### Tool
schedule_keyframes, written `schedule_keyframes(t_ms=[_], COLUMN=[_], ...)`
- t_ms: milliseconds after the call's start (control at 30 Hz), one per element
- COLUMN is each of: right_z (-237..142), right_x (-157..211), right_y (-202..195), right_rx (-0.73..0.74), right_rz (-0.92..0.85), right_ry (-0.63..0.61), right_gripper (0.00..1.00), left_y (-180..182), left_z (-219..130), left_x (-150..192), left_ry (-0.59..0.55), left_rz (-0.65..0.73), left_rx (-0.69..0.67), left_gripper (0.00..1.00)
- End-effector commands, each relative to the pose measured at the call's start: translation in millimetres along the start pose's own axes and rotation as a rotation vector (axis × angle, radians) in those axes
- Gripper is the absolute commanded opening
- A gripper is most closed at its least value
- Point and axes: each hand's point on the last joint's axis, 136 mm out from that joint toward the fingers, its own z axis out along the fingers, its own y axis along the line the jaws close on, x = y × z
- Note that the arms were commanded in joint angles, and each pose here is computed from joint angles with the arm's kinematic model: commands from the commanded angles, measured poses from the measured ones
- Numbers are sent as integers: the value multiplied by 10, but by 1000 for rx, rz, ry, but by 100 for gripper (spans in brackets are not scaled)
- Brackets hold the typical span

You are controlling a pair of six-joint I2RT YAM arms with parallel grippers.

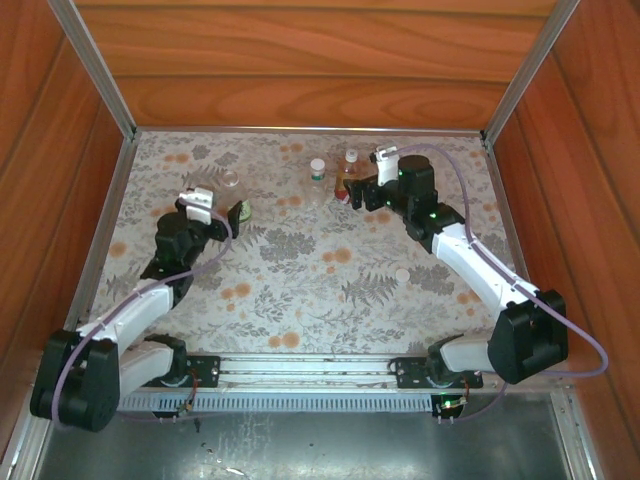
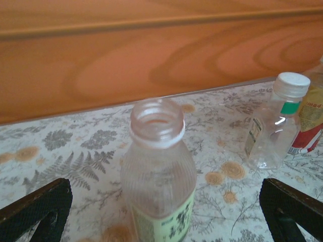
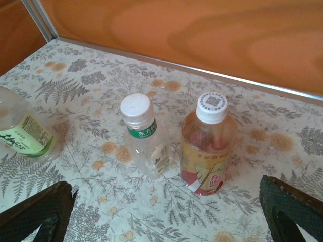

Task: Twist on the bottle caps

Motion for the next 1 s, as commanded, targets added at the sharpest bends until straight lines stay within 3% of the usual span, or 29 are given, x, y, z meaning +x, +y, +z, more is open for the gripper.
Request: schedule_keyframes(t_ms=[0,200,367,667,967], right_z=[-63,-76,-72,-32,-24], right_x=[-26,-11,35,132,168], right_y=[51,87,113,122,125], right_rx=[-34,-53,-69,-78,-81], right_rz=[22,33,27,30,31], right_ry=[-26,-17,1,24,34], right_gripper=[98,100,100,100,100], left_y=[-35,40,93,80,-8], left_z=[131,412,610,745,734], left_x=[-103,-71,-29,6,-22], left_ry=[-2,42,69,85,77], left_rz=[20,29,35,25,24], left_rx=[47,50,53,86,139], left_gripper=[100,100,92,68,51])
